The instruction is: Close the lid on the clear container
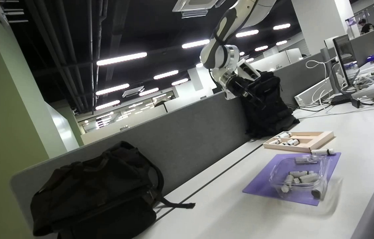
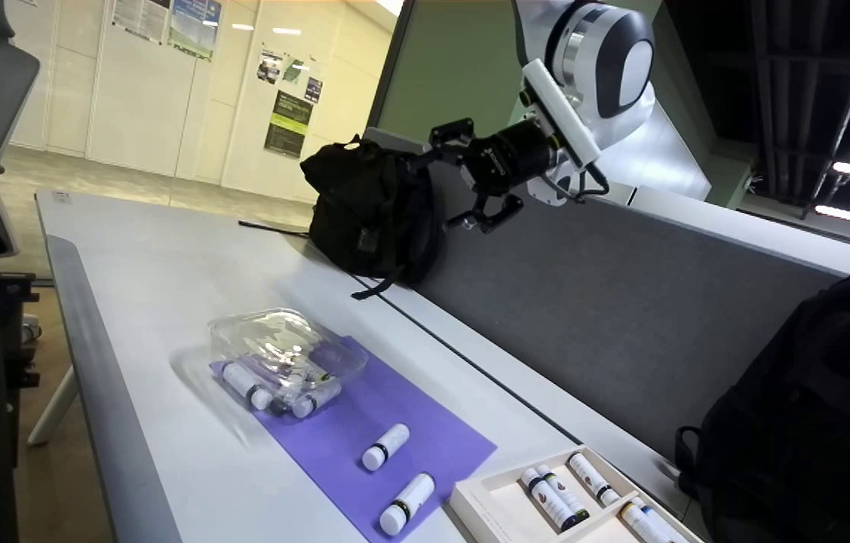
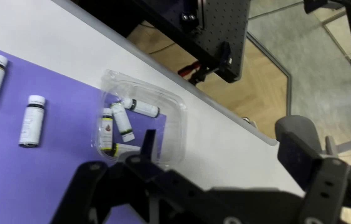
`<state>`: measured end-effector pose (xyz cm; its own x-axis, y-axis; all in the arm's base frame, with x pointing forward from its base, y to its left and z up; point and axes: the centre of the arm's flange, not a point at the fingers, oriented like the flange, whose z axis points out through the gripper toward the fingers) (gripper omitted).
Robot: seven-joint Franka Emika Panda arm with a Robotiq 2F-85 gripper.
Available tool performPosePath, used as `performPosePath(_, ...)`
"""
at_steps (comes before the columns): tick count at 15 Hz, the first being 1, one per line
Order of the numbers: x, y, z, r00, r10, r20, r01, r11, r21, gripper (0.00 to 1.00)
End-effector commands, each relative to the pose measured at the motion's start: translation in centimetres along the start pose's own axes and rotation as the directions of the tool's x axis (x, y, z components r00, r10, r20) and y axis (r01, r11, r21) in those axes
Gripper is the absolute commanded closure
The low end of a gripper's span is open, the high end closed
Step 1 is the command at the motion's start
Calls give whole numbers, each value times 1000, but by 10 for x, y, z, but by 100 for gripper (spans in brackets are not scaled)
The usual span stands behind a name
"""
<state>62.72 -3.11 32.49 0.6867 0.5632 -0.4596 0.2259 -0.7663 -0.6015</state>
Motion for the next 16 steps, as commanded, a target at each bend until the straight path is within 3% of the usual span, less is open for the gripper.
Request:
performPosePath(1,-5,0,-6,1000,-5,-30,6,1000,24,0)
performPosePath(8,-11,1,-10,998,-9,-57,12,999,49,0)
performPosePath(9,-11,0,-10,990,-1,-142,-5,999,-43,0)
performPosePath(14,-1,1,-15,944,-52,-326,-37,965,-261,0)
performPosePath(15,15,11,-28,958,-48,-281,-7,981,-193,0)
performPosePath(16,16,10,-28,956,-52,-290,-9,979,-206,0)
